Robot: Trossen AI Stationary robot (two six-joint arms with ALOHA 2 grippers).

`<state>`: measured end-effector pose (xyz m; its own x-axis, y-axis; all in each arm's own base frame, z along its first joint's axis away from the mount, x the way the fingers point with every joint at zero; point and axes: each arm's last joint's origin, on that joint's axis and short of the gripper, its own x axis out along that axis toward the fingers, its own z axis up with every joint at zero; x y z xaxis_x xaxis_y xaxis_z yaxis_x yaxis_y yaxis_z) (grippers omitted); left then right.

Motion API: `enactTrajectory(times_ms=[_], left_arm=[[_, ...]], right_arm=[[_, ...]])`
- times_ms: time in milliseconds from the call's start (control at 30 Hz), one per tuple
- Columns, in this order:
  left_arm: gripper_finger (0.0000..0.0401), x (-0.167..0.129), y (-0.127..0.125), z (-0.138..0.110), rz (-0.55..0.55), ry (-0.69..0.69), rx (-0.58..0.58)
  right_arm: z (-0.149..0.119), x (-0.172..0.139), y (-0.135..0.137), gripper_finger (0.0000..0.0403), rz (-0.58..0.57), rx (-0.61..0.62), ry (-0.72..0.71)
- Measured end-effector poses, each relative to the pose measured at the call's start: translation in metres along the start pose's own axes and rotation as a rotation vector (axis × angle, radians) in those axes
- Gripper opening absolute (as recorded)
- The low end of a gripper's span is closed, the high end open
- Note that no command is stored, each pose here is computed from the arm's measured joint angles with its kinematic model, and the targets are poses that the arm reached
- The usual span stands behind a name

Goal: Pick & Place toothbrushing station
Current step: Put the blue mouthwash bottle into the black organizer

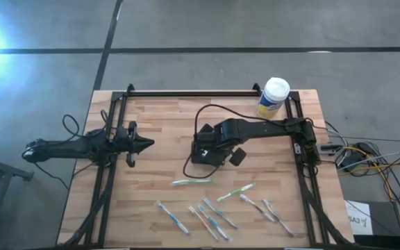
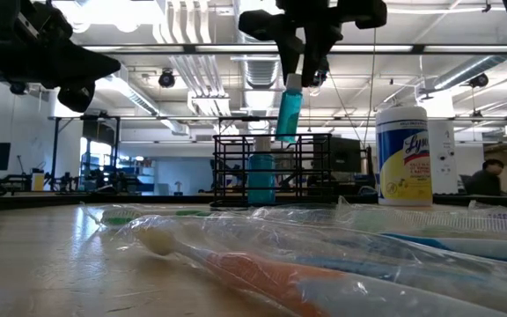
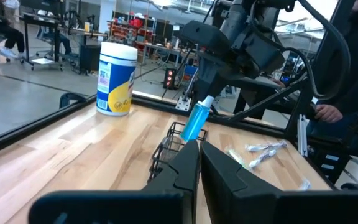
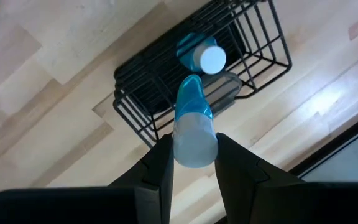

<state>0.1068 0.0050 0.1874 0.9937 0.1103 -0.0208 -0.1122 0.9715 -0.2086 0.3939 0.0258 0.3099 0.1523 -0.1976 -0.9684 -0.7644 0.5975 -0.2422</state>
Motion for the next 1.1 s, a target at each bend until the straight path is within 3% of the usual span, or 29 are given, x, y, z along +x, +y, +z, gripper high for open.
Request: enactTrajectory(times_ms=[333,700,1100], left_arm=[[0.0021,0.000,0.000,0.000,0.002,0.000,0.000],[0.0021,0.000,0.000,-0.001,0.004,0.005,0.000],[0.0021,0.001,0.000,-0.002,0.007,0.018,0.003]], right_arm=[[0.001,0.004,0.000,0.0088,0.009,-0.017,-0.002],[0.014,0.035,-0.003,0.0088,0.083,-0.040,0.020],[0.014,0.045,-0.005,0.0089,0.115,-0.041,0.018]])
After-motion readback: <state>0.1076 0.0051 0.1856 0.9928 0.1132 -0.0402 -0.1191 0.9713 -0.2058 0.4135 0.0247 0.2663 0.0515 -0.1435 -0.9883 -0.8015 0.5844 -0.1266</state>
